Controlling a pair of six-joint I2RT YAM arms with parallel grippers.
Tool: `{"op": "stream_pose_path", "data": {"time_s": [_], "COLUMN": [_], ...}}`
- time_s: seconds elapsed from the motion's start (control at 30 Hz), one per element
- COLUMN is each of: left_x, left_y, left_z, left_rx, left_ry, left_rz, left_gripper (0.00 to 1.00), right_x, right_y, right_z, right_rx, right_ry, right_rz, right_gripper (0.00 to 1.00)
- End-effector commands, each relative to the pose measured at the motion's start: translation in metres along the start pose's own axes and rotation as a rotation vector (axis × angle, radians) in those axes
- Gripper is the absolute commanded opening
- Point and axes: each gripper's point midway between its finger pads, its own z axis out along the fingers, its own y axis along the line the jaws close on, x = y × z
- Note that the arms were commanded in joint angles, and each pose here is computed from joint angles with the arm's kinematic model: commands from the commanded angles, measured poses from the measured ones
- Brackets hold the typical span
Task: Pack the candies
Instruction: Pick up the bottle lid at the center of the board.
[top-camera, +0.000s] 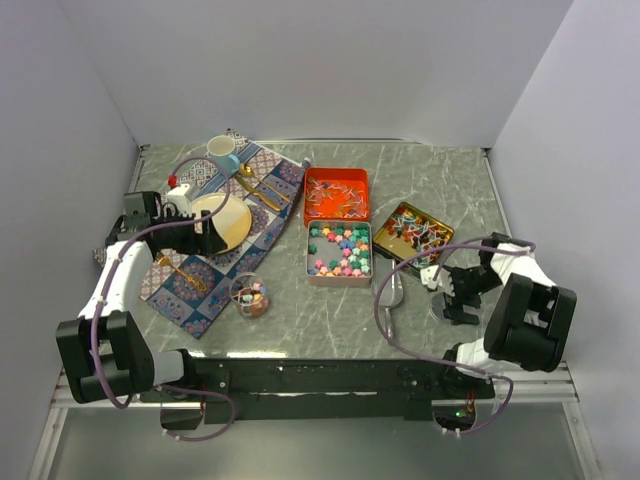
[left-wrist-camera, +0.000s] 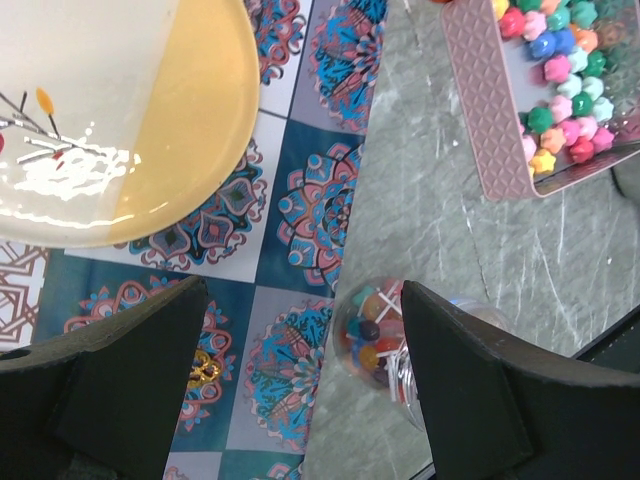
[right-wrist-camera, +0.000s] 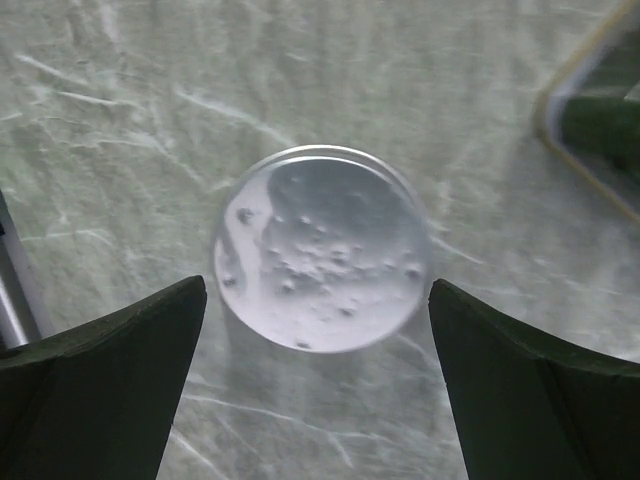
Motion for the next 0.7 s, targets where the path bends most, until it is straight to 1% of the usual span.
{"op": "stream_pose_path", "data": {"time_s": [0.0, 0.2, 0.33, 0.4, 0.47, 0.5, 0.6, 0.67], "left_x": [0.001, 0.002, 0.003, 0.002, 0.002, 0.002, 0.003, 0.003], "left_y": [0.003, 0.005, 0.005, 0.006, 0.006, 0.007, 0.006, 0.004], "left_z": [-0.004, -0.006, -0.004, -0.005, -0.005, -0.005, -0.006, -0.005], "left_rx": [-0.016, -0.023, -0.020, -0.023, -0.026, -0.027, -0.025, -0.013], "left_ry": [-0.017, -0.018, -0.021, -0.025, -0.025, -0.025, -0.025, -0.027], "left_rz": [0.016, 0.014, 0.007, 0.006, 0.008, 0.006, 0.012, 0.023], "left_gripper": [0.85, 0.85, 0.85, 0.86, 0.85, 0.85, 0.85, 0.85], "right_x": [0.002, 0.003, 0.002, 0.002, 0.001, -0.001, -0.005, -0.011], "right_y": [0.007, 0.006, 0.008, 0.004, 0.007, 0.008, 0.012, 0.014], "right_z": [0.008, 0.015, 0.016, 0.017, 0.019, 0.018, 0.017, 0.011], "right_rx": [-0.012, -0.007, -0.018, 0.009, 0.012, 0.018, 0.035, 0.055], "right_ry": [0.045, 0.059, 0.076, 0.079, 0.071, 0.069, 0.056, 0.050], "right_rz": [-0.196, -0.146, -0.158, -0.169, -0.175, -0.174, -0.151, -0.137], "right_gripper": [1.00, 1.00, 1.00, 1.00, 0.98, 0.93, 0.86, 0.83]}}
